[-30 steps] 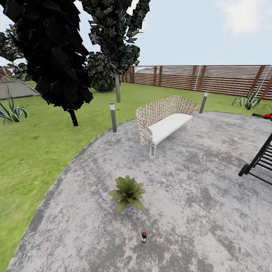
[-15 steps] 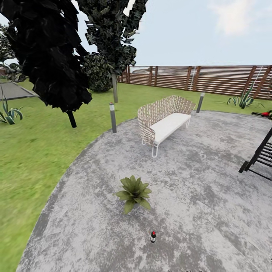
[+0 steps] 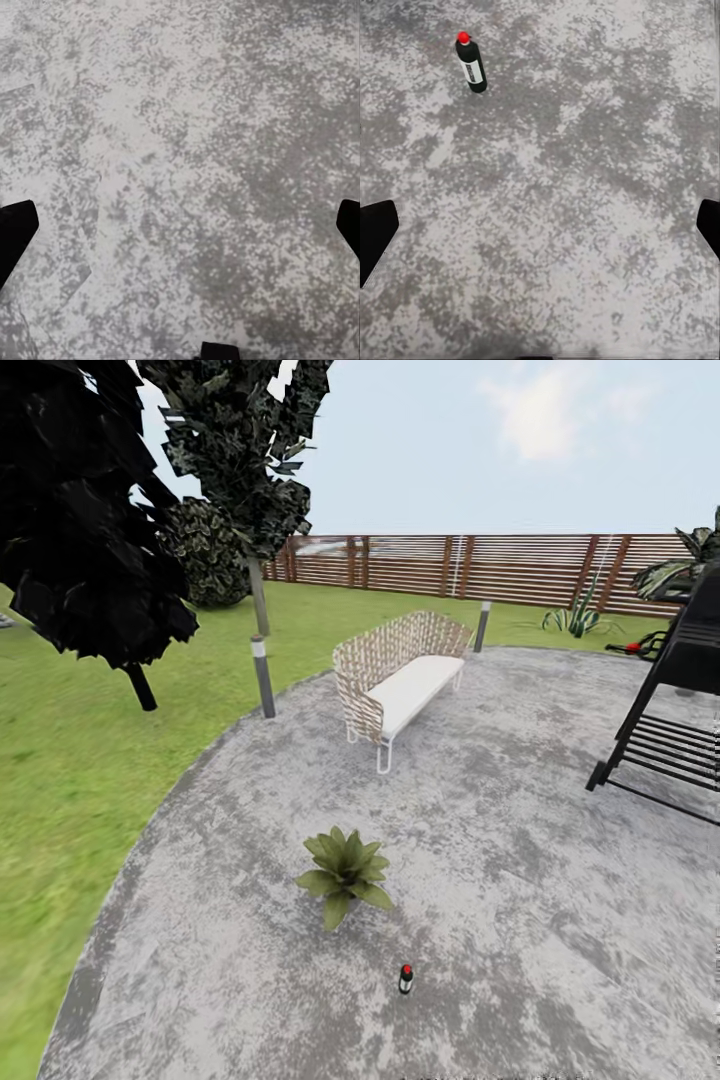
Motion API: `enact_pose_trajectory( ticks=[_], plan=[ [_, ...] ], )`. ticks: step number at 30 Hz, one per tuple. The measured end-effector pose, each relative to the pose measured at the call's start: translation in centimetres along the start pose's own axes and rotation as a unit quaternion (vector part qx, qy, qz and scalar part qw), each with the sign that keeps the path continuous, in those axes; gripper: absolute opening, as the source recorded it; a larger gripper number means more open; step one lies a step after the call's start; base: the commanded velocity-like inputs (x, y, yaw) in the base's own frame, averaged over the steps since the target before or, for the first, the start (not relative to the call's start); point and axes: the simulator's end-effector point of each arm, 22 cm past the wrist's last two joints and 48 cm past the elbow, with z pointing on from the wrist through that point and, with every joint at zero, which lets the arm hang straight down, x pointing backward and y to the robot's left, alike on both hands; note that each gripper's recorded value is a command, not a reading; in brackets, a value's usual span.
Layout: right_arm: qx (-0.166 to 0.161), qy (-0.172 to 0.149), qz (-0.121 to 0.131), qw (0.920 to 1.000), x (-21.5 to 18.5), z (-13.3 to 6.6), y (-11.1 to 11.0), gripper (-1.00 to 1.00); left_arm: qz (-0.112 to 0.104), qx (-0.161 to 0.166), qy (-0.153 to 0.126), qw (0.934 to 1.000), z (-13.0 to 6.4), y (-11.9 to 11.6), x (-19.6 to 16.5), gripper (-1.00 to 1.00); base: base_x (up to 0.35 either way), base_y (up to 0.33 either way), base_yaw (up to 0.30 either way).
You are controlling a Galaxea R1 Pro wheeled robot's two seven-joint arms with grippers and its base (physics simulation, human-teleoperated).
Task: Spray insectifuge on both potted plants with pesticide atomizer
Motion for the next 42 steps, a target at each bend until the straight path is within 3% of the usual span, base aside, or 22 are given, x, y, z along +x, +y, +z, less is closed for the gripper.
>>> enact_pose_trajectory(
  ticks=[42],
  plan=[
    [0.001, 0.001, 0.001, 1.0, 0.07, -0.01, -0.05, 1.0, 0.004, 0.002, 0.0, 1.0, 0.0, -0.11, 0.02, 1.0, 0.059, 0.314, -0.3]
  ],
)
